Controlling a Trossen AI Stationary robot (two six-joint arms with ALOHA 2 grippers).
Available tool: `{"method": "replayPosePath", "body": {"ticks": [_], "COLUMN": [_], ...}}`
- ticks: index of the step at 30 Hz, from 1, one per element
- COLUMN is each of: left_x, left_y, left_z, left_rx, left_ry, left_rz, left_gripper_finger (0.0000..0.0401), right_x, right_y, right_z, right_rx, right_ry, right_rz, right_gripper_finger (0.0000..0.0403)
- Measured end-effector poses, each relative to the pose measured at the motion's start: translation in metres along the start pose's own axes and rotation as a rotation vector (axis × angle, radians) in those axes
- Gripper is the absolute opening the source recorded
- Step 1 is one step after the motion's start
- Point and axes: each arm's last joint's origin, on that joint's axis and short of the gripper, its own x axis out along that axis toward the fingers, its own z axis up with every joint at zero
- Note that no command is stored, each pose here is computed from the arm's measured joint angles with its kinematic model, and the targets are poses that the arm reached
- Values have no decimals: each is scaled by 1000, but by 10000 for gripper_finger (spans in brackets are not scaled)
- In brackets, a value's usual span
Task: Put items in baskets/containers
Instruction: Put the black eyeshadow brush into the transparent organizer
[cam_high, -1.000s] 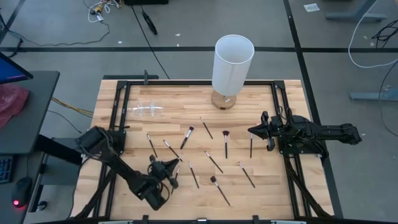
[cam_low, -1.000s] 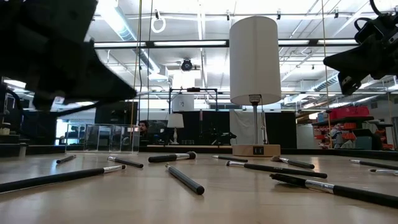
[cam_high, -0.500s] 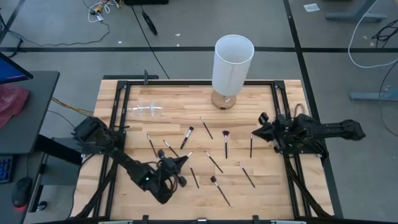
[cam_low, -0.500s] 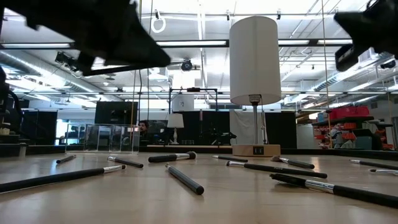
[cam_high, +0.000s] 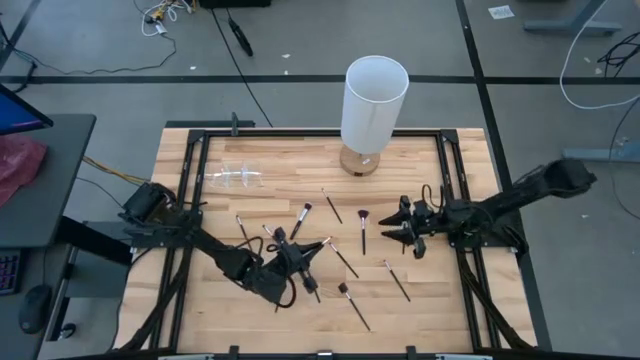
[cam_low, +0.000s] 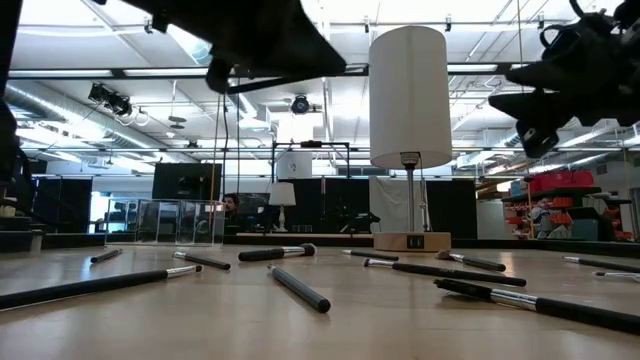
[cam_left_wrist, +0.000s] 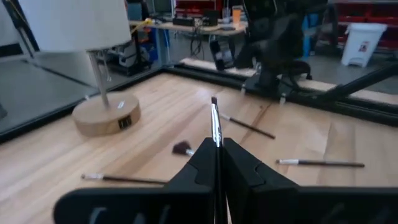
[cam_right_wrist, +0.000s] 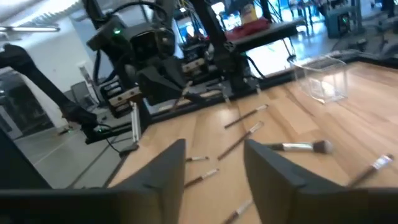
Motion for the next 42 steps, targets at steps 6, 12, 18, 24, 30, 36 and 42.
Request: {"method": "replayPosePath", "body": {"ticks": [6,12,18,24,30,36,42], "left_x": [9,12,11,11,11,11,11], "left_y": [3,5,4,3,3,3,4], "left_z": [6,6,9,10,10,10,10], "left_rx": [29,31,37,50,57,58,60], "left_ry": [-20,-21,-36,-41,-46,-46,-51], "left_rz": [3,10,10,11,14,14,28], "left_gripper_finger": [11,13,12,11,17,11,18], "right_x": [40,90,116,135,142,143,144], "right_y": [13,25,26,32,30,25,22], "right_z": [-6,-12,-20,-15,-8,-8,-12], "right_rx": [-69,-130,-97,-68,-10,22,74], "right_ry": [4,-21,-101,-182,-223,-215,-162], "right_rz": [24,54,17,39,-3,-15,-8], "right_gripper_finger": [223,224,205,176,151,128,98]}}
